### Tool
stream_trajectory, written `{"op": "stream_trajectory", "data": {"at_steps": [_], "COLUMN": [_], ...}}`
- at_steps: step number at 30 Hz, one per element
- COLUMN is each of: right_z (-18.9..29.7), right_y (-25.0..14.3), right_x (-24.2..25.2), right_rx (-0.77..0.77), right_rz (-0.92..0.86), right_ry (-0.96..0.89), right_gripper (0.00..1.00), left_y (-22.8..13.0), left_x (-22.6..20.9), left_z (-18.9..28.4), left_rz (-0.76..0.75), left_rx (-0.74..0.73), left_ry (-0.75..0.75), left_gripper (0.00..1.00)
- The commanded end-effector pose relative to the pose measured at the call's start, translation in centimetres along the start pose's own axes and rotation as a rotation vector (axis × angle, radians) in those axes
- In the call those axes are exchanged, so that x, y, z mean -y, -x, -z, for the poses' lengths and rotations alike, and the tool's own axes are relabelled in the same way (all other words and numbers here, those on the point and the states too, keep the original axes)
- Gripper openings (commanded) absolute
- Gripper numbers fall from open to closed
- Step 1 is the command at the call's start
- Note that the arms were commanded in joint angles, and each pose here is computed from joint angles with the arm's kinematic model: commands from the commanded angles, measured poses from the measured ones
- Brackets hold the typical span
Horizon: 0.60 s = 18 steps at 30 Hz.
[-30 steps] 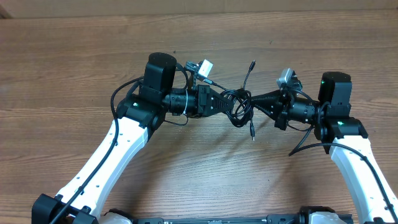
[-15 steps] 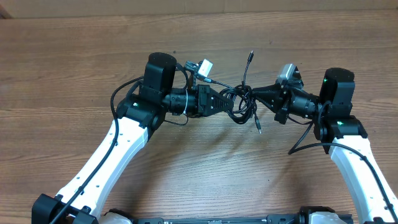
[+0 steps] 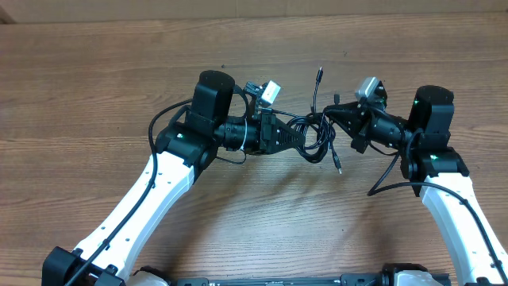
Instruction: Untangle cables
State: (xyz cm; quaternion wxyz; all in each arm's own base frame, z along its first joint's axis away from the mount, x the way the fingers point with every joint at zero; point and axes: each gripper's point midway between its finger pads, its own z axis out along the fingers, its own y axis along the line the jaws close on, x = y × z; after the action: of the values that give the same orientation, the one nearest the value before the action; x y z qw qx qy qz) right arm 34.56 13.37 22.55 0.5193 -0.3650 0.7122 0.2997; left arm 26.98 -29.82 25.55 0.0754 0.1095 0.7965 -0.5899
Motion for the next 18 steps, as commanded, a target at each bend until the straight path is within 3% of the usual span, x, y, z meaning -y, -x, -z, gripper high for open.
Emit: {"op": "stream_trajectory", "data": {"at_steps": [1,18], "right_z": [0.1,0.8], "right_y": [-0.1,-1.5], "right_x": [1.7,5.1], "right_rx": [-0.024,-0.096], "right_rz": [0.007,-0.059], "right_ry": [-0.087,-0.290], "right_gripper": [0.04,0.04], "left_y": [-1.3,-1.3], "left_x": [2.7,2.7], "left_z": [0.1,0.1], "left_rz": [-0.038,-0.039], "left_rx": [-0.057,-0.058], "left_ry": [-0.076,-0.076], "left_gripper": [0.04,0.04]}}
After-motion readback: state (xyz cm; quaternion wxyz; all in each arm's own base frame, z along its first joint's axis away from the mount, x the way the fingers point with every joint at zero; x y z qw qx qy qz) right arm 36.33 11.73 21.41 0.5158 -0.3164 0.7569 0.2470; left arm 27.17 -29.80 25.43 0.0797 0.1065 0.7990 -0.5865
